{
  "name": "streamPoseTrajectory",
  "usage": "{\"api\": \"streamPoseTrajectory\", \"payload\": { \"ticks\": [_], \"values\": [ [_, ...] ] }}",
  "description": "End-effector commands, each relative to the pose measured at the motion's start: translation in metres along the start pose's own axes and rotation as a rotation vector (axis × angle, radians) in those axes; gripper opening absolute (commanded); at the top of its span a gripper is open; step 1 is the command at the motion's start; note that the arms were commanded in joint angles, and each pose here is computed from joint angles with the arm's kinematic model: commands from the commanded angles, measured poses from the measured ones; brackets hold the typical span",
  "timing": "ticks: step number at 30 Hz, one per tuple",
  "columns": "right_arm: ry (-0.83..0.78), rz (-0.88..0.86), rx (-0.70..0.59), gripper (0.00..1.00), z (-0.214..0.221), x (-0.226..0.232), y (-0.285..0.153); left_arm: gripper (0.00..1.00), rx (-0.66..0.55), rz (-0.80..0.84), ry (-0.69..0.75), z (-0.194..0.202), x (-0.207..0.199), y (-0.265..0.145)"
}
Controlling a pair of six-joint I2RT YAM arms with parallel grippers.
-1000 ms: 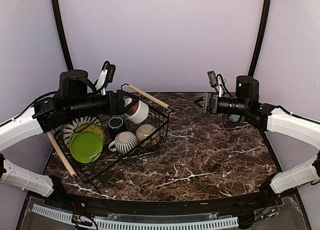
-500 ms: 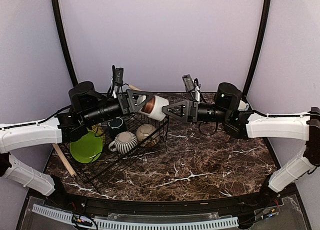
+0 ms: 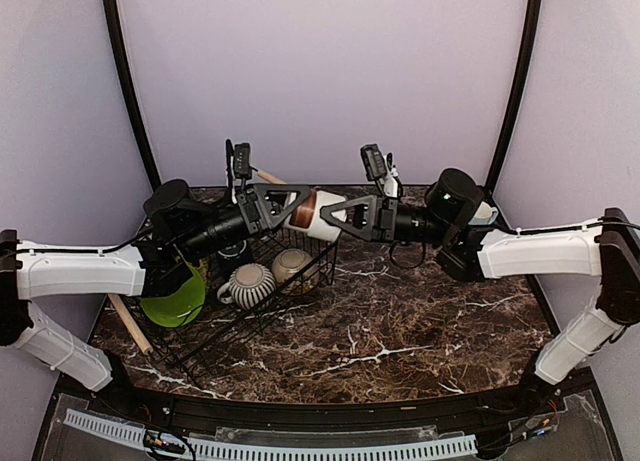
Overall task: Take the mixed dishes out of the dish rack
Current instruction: Pass from the left arm to the right, then place the cup at the corner of the board.
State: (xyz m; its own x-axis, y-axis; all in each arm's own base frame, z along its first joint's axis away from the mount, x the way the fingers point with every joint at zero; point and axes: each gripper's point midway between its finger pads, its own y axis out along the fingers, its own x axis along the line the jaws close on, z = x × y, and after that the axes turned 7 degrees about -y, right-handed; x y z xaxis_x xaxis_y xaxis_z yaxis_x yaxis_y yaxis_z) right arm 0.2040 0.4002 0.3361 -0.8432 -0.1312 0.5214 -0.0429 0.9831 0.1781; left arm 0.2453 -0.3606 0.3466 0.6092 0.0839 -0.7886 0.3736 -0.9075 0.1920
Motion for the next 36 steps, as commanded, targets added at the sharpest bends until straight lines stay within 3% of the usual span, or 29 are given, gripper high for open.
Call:
{"api": "streamPoseTrajectory", "payload": {
  "ticks": [1,5,7,11,17,22,27,32,36],
  "values": [
    [-0.019,-0.093,-0.025,0.27,-0.012,0.02,0.004,0.16,-0.028,0.113,0.0,-0.006,-0.02,-0.002],
    [-0.034,-0.111,-0.023,0.16,-0.017,0.027,0.004,0.21,-0.017,0.097,0.0,-0.004,-0.013,-0.002],
    [-0.048,-0.107,-0.029,0.1,-0.02,0.03,0.003,0.31,-0.01,0.073,0.006,-0.003,-0.007,-0.003],
    [-0.073,-0.05,-0.018,0.0,-0.02,0.026,0.0,0.59,-0.023,0.024,0.019,-0.006,0.006,-0.013],
    [-0.137,0.13,-0.007,0.0,-0.028,0.006,-0.019,0.97,-0.04,-0.05,0.034,-0.018,0.022,-0.032],
    [-0.194,0.42,0.018,0.0,-0.035,-0.024,-0.057,0.99,-0.041,-0.169,0.125,-0.027,0.03,-0.051],
    [-0.264,0.882,0.08,0.0,-0.036,-0.065,-0.127,0.99,-0.019,-0.317,0.222,-0.029,0.042,-0.068],
    [-0.326,1.244,0.233,0.0,-0.042,-0.079,-0.197,0.99,0.026,-0.418,0.265,-0.027,0.053,-0.077],
    [-0.271,1.448,0.404,0.0,-0.033,-0.09,-0.249,0.99,0.044,-0.453,0.318,-0.031,0.047,-0.084]
  ]
}}
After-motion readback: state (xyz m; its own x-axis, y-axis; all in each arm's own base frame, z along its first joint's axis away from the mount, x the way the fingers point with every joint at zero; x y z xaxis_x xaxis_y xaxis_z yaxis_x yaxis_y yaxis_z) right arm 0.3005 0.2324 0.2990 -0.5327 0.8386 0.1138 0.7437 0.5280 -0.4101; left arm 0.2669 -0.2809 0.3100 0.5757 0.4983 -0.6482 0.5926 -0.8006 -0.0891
